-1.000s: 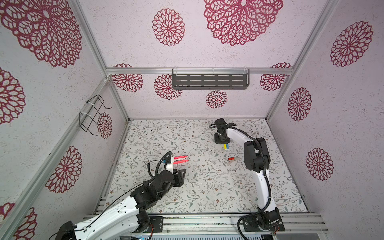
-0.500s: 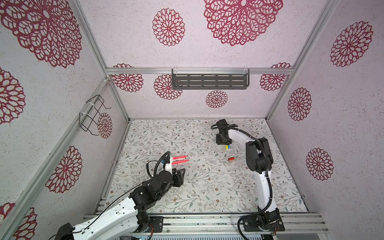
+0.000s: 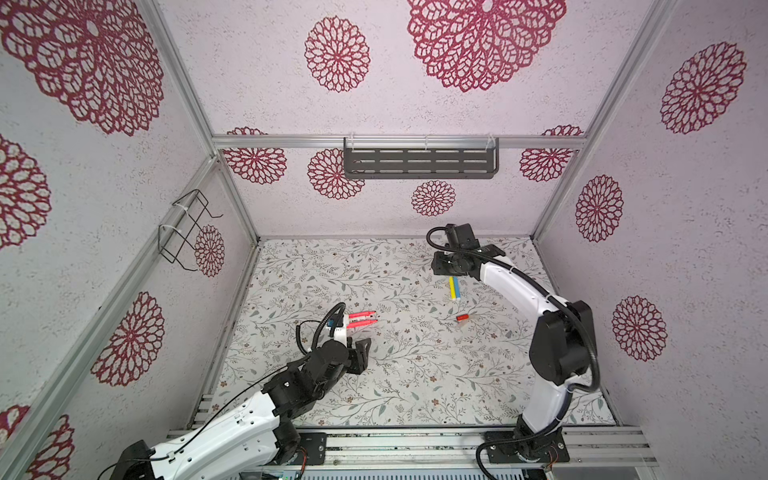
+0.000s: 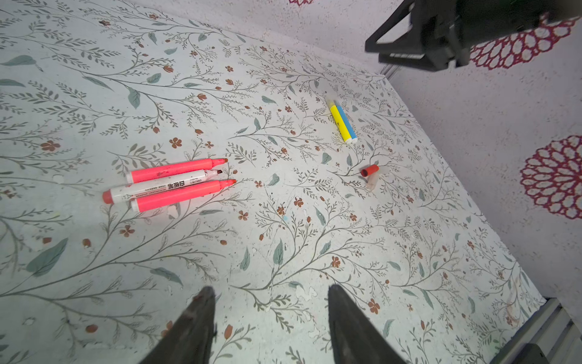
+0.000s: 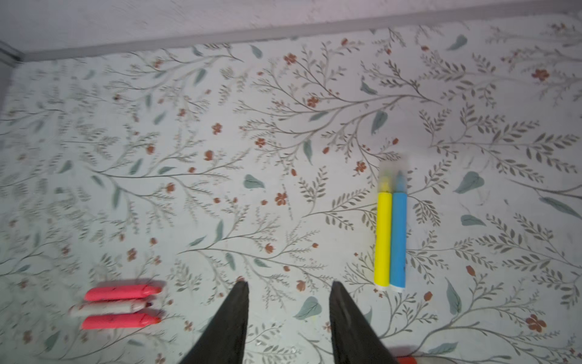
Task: Insert the pens into the pen caps
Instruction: 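Open the right gripper and lift away while the left gripper moves toward the pink markers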
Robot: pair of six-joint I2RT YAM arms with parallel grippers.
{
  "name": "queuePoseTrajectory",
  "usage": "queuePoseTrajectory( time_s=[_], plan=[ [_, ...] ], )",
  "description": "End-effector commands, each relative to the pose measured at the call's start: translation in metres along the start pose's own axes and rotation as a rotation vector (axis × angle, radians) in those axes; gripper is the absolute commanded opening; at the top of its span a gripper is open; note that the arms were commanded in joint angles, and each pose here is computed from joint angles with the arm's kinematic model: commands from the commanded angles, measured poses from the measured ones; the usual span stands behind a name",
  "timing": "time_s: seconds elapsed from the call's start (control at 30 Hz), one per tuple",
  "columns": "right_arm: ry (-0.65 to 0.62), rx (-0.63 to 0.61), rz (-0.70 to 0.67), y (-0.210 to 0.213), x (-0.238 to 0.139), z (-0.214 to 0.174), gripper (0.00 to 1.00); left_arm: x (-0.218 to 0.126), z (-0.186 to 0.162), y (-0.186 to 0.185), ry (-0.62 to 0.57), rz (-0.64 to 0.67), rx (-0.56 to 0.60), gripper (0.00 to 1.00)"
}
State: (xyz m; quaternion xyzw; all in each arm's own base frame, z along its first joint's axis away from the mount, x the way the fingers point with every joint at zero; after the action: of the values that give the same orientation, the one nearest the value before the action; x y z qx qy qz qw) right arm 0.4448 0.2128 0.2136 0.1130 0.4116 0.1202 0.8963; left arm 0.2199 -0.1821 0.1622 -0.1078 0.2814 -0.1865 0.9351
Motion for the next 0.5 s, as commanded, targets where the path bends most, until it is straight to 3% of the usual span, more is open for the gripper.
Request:
queuePoseTrajectory(
  time_s=[0.0,0.23,0.47],
  plan=[
    [-0.061,-0.061,0.165,0.033,-0.035,0.003,0.45,0.006,0.009,0.0,0.019,0.001,-0.002,0.6],
    [-0.096,-0.132,0.387,0.062,-0.085,-0.038,0.5,0.034,0.001,0.016,0.16,0.051,0.02,0.6],
    [-0.127,-0.209,0.55,0.07,-0.128,-0.095,0.62,0.067,0.0,0.047,0.255,0.122,-0.002,0.6]
  ],
)
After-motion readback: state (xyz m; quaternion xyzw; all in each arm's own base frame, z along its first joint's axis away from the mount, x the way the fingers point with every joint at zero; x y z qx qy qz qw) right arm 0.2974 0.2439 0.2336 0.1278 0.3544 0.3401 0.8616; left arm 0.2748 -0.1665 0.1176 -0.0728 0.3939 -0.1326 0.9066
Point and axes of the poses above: each gripper's point midway between its finger pads, its own x axis out along the fingers, its own y axis along the line the jaws close on, z = x × y, the point moved 1 cm from there along -x, back along the fingers, and after that the axes turned 5 degrees about x, right-handed, at the moved point
